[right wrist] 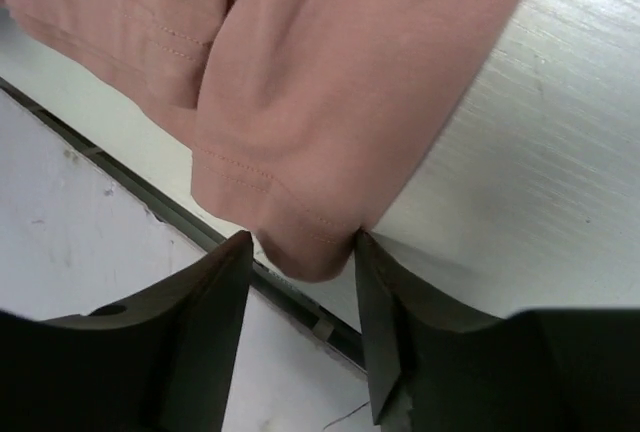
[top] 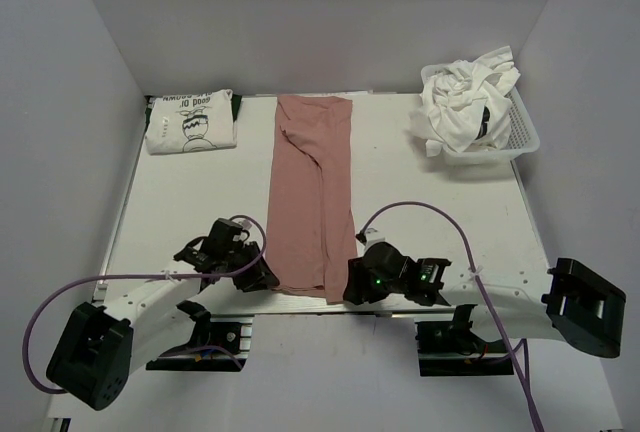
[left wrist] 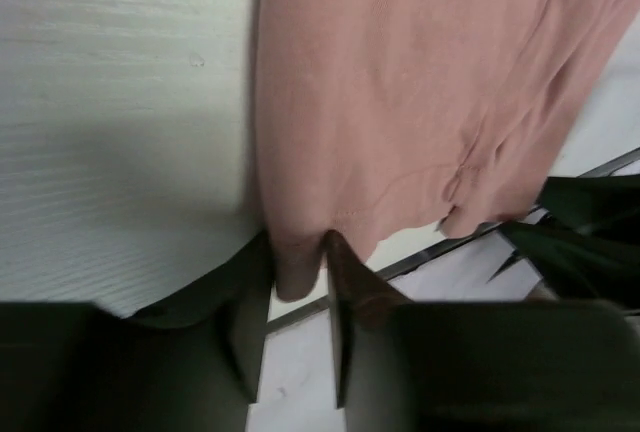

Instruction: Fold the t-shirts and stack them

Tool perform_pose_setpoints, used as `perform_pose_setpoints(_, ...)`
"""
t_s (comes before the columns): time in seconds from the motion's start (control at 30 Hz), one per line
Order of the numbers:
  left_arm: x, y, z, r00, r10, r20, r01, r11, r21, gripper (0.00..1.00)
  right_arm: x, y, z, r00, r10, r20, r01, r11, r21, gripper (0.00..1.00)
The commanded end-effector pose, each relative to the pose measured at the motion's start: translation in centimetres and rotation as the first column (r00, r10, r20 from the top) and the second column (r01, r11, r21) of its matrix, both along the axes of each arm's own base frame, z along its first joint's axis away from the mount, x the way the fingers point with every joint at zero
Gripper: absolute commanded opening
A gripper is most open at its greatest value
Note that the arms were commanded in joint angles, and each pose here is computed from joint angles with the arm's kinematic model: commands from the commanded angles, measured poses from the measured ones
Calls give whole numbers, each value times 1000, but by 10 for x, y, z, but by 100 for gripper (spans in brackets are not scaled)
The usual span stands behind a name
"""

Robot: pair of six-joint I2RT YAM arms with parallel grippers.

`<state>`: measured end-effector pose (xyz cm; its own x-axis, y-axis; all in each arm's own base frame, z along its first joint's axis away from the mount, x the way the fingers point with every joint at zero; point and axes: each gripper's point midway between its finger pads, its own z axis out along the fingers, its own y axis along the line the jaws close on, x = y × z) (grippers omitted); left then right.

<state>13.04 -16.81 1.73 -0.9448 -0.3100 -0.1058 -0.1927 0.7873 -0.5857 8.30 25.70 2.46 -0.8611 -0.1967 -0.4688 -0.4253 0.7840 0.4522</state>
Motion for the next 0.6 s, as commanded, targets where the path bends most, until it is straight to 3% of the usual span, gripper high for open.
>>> perform_pose_setpoints(0.0, -13, 8, -16, 999, -22, -42, 25, 997, 68, 35, -3, 3, -2, 1000, 6, -29, -6, 1000, 1, 49)
perform_pose_setpoints(0.03, -9, 8, -14, 999, -17, -30, 19, 997, 73, 31, -3, 2, -3, 1000, 13, -24, -13, 1000, -3, 43)
perform_pose_setpoints(0.1, -8, 8, -12, 999, -17, -30, 19, 997, 73, 10, 1, 6, -2, 1000, 13, -12, -13, 1000, 7, 28)
perform_pose_setpoints(0.13, -5, 6, -9, 1000, -17, -20, 18, 998, 68, 2, 1, 7, -2, 1000, 12, -12, -12, 1000, 4, 11)
perform_pose_setpoints(0.17, 1, 2, -2, 999, -34, 18, 33, 998, 53, 0, 6, 7, 0, 1000, -4, 5, 4, 1000, 3, 1)
perform_pose_setpoints(0.37, 30, -13, 30, 989, -35, 140, 35, 999, 2, 0, 32, 25, 32, 991, -42, 127, 33, 997, 72, 0)
perform_pose_setpoints(0.57, 62, -30, 68, 966, -56, 254, 65, 998, -25, 0, 84, 39, 74, 945, -206, 255, 177, 975, 133, 0)
